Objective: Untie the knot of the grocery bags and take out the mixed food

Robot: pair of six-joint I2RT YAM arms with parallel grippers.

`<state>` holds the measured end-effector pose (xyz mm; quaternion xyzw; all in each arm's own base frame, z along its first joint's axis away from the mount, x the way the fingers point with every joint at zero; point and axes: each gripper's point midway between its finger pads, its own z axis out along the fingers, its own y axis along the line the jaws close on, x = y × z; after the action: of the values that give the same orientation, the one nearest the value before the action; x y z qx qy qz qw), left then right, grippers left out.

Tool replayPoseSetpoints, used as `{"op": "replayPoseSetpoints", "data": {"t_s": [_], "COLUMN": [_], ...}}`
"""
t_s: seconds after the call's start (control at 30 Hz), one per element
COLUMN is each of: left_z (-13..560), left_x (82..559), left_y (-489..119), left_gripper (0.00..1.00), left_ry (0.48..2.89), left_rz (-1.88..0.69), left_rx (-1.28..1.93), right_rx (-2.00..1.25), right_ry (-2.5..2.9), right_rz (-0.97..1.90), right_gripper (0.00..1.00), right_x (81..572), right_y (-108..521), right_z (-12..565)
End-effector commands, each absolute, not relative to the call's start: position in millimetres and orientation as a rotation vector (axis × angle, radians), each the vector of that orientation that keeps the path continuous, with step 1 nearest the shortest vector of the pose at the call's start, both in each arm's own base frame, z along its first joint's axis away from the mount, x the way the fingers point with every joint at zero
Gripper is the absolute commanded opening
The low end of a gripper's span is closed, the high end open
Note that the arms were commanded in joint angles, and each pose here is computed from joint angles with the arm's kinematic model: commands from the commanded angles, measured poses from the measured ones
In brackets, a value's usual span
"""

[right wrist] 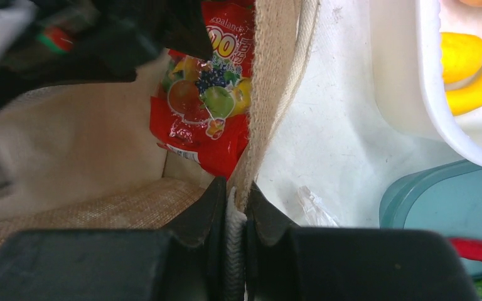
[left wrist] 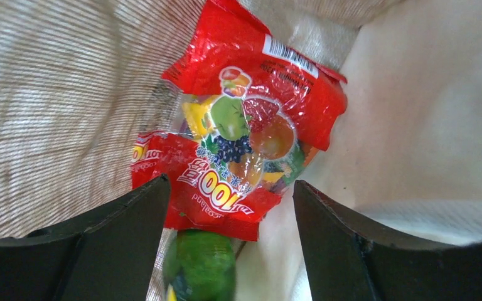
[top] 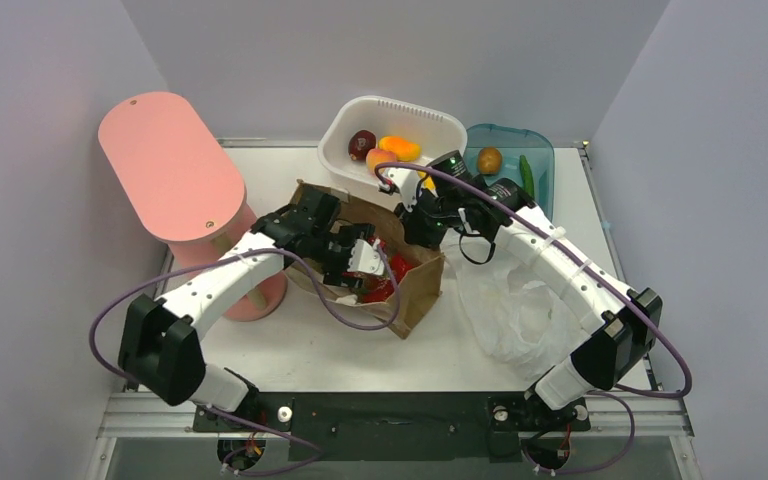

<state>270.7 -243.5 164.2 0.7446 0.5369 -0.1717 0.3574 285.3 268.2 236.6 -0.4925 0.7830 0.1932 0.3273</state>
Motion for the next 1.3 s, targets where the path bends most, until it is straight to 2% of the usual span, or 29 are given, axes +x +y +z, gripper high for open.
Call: {"op": "replayPoseSetpoints", "data": {"t_s": [0.0,0.33,0.53,0.6,0.63,0.67,0.7,0.73,0.83,1.03,1.27], "left_z": [148.1,52.5,5.0,3.3,5.6,12.9,19.9,30.1,68.2,183.2,245.9], "left_x": [296.1,306.3,317.6,326.3,328.3,334.1,336.2,340.0,344.7,342.0,330.6], "left_y": [-253.1,-264.6,-260.2,-265.6,-268.6,-274.5,-279.9,-285.7,-302.3,-313.3,-292.6], "left_gripper": [0.7,0.71,0.71,0.59,0.35,0.22,0.04,0.0,0.0,0.0,0.0], "left_ry": [1.254,1.324,1.39,1.397,1.403,1.39,1.412,1.418,1.397,1.357,1.379], "left_rz": [-0.342,-0.493,-0.413,-0.361,-0.371,-0.362,-0.384,-0.392,-0.458,-0.585,-0.659], "left_rx": [2.057,2.275,2.378,2.34,2.311,2.276,2.228,2.177,2.05,1.719,1.524], "right_rx": [-1.308,-1.311,-1.247,-1.23,-1.217,-1.212,-1.2,-1.194,-1.165,-1.117,-1.029], "right_ry": [1.888,1.945,2.017,2.034,2.04,2.05,2.055,2.062,2.089,2.117,2.158], "right_rz": [0.54,0.523,0.537,0.532,0.526,0.527,0.525,0.523,0.499,0.446,0.42], "right_gripper": [0.0,0.0,0.0,0.0,0.0,0.0,0.0,0.0,0.0,0.0,0.0], "right_x": [284.9,294.5,312.4,318.4,322.0,324.5,328.0,330.6,339.6,350.9,361.4], "right_y": [275.7,270.1,259.8,255.7,252.3,251.7,249.4,248.6,238.5,216.4,197.9], "right_z": [267.2,246.7,235.5,232.3,232.4,230.0,230.4,228.9,225.9,225.2,225.4]}}
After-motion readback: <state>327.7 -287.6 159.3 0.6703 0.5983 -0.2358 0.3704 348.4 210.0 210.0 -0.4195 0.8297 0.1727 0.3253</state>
